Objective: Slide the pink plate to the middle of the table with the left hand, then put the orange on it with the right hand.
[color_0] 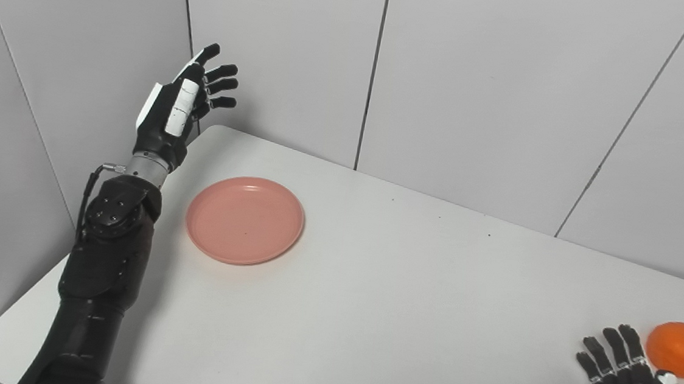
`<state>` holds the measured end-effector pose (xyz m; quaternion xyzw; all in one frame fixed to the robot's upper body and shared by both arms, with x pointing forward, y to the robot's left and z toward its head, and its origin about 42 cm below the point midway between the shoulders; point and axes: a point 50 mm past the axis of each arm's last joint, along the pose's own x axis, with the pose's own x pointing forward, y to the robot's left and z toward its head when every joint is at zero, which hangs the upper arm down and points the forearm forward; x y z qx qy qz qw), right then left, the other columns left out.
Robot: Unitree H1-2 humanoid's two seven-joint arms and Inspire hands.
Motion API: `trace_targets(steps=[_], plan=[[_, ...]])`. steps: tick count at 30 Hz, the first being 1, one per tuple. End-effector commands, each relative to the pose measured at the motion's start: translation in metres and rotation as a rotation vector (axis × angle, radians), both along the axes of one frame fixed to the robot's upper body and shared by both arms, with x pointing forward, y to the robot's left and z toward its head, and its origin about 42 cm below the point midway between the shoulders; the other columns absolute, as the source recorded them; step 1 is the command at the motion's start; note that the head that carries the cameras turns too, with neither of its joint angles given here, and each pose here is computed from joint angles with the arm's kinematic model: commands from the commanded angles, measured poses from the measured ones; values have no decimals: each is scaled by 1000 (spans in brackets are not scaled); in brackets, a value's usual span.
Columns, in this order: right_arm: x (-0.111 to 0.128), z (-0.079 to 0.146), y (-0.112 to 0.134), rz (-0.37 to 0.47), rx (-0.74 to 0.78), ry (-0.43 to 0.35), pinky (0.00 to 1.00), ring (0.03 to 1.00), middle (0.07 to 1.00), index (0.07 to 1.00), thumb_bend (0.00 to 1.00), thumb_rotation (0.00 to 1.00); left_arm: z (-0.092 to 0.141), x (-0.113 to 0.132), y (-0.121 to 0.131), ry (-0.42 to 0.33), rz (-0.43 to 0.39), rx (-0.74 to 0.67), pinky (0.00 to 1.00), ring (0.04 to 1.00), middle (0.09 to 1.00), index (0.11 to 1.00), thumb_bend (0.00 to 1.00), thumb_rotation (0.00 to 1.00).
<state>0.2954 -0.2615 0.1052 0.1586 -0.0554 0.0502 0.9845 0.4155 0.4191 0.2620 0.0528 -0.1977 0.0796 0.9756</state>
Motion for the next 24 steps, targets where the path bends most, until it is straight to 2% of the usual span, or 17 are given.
trace_targets(steps=[1, 7, 12, 19, 24], plan=[[-28, -48, -2, -24, 26, 152, 908, 894, 940, 940, 787, 940, 35, 6, 11, -112, 13, 32, 707, 818, 811, 907, 1000, 907], [-30, -49, -2, -32, 27, 154, 891, 881, 927, 928, 781, 944, 21, 11, 22, -70, 67, 59, 708, 817, 813, 906, 1000, 923], [-31, -48, -3, -30, 30, 154, 888, 884, 924, 919, 791, 936, 10, 18, 27, -24, 97, 81, 666, 795, 809, 895, 1000, 926], [-33, -47, -4, -26, 28, 154, 882, 880, 919, 911, 795, 934, -6, 20, 29, 27, 104, 61, 704, 803, 812, 906, 1000, 936], [-32, -48, -6, -29, 37, 149, 870, 872, 911, 898, 793, 917, -21, 19, 25, 72, 120, -28, 700, 798, 808, 914, 1000, 922]])
